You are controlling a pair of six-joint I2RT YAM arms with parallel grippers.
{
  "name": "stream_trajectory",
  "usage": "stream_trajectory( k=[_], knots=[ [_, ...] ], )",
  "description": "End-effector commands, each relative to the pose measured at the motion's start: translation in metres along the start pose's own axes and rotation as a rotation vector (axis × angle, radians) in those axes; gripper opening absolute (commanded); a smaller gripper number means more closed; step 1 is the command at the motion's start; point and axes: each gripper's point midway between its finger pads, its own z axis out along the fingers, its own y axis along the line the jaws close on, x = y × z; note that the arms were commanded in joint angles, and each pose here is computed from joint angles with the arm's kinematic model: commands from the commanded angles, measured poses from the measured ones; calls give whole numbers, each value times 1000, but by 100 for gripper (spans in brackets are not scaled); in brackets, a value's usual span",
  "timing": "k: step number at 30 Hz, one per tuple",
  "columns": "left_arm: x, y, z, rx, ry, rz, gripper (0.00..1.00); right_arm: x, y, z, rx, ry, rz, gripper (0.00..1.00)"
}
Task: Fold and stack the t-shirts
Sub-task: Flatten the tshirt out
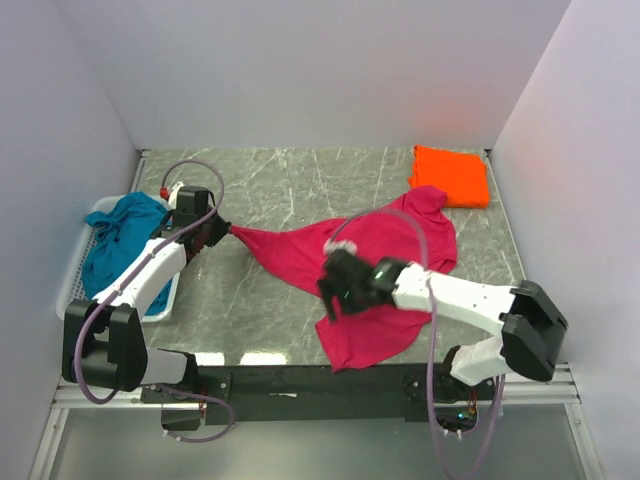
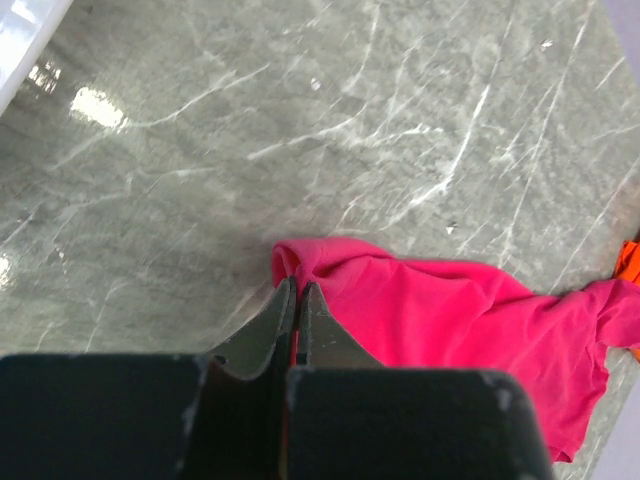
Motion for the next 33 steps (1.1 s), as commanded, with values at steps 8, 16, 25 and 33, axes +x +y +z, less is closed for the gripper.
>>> stream_trajectory(
  k=[8, 16, 25, 33],
  knots=[
    [-3, 0, -5, 14, -36, -3, 0, 107, 70, 4, 66, 207, -266, 74],
    [-1, 5, -6, -4, -41, -1, 0, 129, 69, 16, 92, 262, -260, 40],
    [-11, 1, -8, -9, -75, -3, 0, 53, -22, -3, 390, 53, 0, 0],
    [-34, -26, -3, 20, -111, -7, 1, -105, -131, -45, 398, -342, 316, 0]
  ],
)
